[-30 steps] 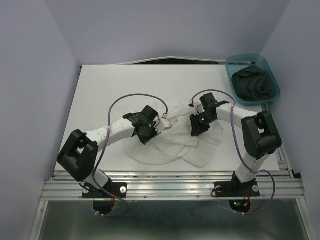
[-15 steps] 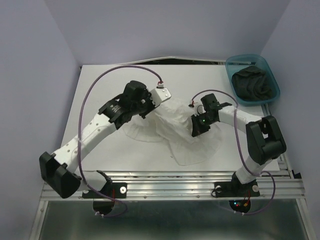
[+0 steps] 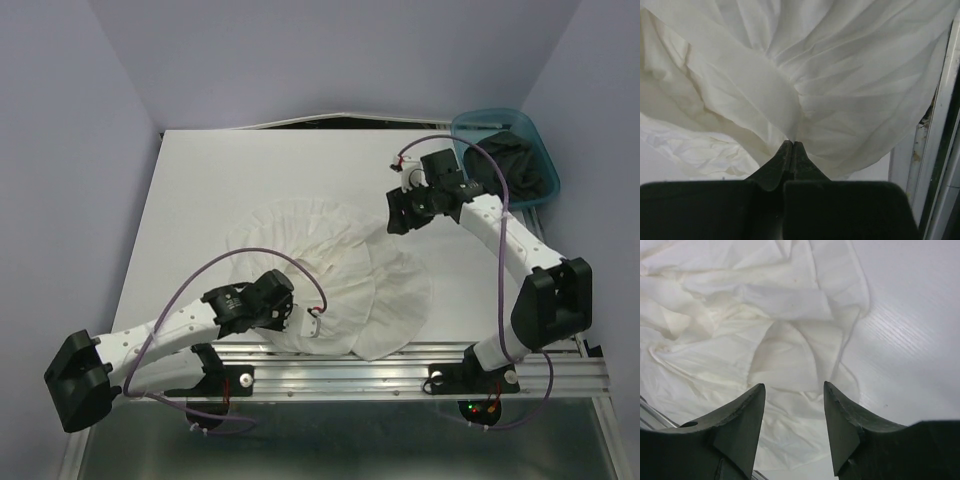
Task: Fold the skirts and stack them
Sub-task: Flatten the skirt out
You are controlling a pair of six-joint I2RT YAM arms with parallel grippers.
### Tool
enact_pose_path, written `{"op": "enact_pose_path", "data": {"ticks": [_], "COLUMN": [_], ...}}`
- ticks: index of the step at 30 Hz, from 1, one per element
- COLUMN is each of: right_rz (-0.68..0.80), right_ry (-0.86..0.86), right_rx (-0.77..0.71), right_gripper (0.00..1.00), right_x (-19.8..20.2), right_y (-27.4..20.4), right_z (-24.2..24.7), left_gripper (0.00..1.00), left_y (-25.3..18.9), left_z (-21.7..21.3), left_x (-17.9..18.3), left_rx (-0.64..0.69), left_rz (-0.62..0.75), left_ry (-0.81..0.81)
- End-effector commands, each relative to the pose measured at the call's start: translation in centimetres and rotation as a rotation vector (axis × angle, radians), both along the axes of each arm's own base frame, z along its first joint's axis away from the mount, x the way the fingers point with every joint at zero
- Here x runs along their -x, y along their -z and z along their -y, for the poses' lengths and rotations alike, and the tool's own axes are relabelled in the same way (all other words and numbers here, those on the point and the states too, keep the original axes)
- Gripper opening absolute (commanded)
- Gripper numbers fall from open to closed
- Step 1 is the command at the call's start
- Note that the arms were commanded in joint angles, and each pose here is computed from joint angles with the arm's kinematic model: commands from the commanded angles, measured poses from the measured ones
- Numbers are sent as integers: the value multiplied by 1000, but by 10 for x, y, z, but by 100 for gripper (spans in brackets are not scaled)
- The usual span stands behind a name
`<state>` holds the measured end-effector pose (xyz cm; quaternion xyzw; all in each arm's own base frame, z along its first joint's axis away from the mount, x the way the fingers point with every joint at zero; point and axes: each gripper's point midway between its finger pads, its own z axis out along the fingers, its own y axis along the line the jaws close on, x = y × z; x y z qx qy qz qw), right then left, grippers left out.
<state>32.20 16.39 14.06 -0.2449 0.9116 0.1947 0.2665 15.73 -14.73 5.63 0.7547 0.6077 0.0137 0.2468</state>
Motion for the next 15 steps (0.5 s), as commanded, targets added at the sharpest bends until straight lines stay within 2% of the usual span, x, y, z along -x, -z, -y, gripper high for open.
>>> {"op": "enact_pose_path", "data": {"ticks": [1,5,9,13,15], "right_rz": [1,-10,9,-41,-75], "right_ry": [-40,-81,-162,-266,-297], "right_rx": [-103,-155,-166,-158,-140], "right_gripper": [54,47,40,31,28], "right_x": [-18,-25,-14,20,33], "right_y": [-31,-37,-38,-18,-3], "right_z": [-25,-63,-113,-159,-167], "left_gripper": [0,0,0,0,0], "left_y": [-34,-37,-41,-49,-59], "left_z": [17,23,30,33,34], "left_x": [-33,-39,-33,-29,-31], "left_rx": [70,94,163,261,326], "left_rz": [228,248,204,128,103], "left_ry": [51,23,-14,-80,-115]}}
